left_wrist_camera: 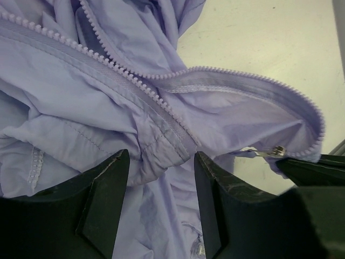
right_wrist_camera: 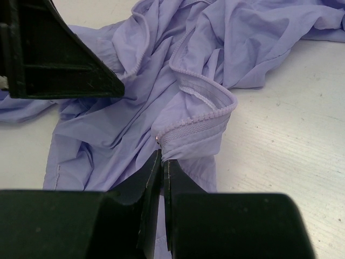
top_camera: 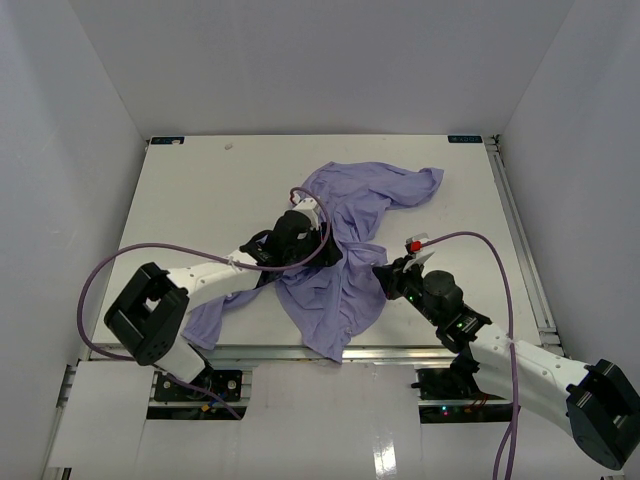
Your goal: Zip up the jacket
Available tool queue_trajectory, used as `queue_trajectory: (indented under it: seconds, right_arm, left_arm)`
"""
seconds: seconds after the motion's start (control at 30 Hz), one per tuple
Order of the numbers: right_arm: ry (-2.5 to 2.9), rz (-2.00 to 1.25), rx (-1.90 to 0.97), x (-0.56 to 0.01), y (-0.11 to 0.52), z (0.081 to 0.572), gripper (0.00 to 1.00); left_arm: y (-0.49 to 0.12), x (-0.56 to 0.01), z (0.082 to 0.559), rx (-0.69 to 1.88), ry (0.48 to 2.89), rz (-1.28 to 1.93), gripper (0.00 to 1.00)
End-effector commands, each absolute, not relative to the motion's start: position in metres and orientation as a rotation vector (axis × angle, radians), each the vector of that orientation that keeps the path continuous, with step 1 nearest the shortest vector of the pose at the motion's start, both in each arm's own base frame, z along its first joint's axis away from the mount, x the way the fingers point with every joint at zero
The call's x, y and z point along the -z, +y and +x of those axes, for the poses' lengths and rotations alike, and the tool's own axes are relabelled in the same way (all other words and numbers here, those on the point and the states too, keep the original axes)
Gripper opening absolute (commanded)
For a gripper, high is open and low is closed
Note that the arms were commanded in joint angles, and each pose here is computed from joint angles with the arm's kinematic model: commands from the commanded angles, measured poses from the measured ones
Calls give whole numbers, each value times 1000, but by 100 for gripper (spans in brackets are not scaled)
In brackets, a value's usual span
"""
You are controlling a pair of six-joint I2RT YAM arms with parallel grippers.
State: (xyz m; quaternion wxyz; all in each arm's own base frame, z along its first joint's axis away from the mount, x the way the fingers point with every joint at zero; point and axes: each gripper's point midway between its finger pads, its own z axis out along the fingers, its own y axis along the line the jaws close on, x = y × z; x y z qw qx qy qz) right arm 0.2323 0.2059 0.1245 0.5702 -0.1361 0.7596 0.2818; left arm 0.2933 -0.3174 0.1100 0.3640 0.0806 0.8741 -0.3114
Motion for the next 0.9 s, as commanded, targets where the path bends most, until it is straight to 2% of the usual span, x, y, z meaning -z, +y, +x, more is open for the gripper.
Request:
queue_trajectory:
  seconds: [0.0, 0.13, 0.27, 0.47, 0.87]
  right_arm:
    - [1724, -312, -674, -137, 207, 236, 8]
    - [1727, -314, -672, -135, 207, 235, 8]
    - [1727, -315, -672, -135, 207, 235, 8]
    - [1721, -316, -671, -137, 207, 236, 8]
    - [1727, -321, -670, -139, 209, 237, 8]
  left_arm:
    - [-315, -101, 302, 726, 2264, 179, 60]
    - [-315, -93, 306, 708, 2261, 176, 55]
    - [-316, -92, 306, 717, 2253, 185, 54]
    - [-318, -102, 299, 770, 2250, 166, 62]
    - [-295, -133, 312, 684, 2273, -149, 61]
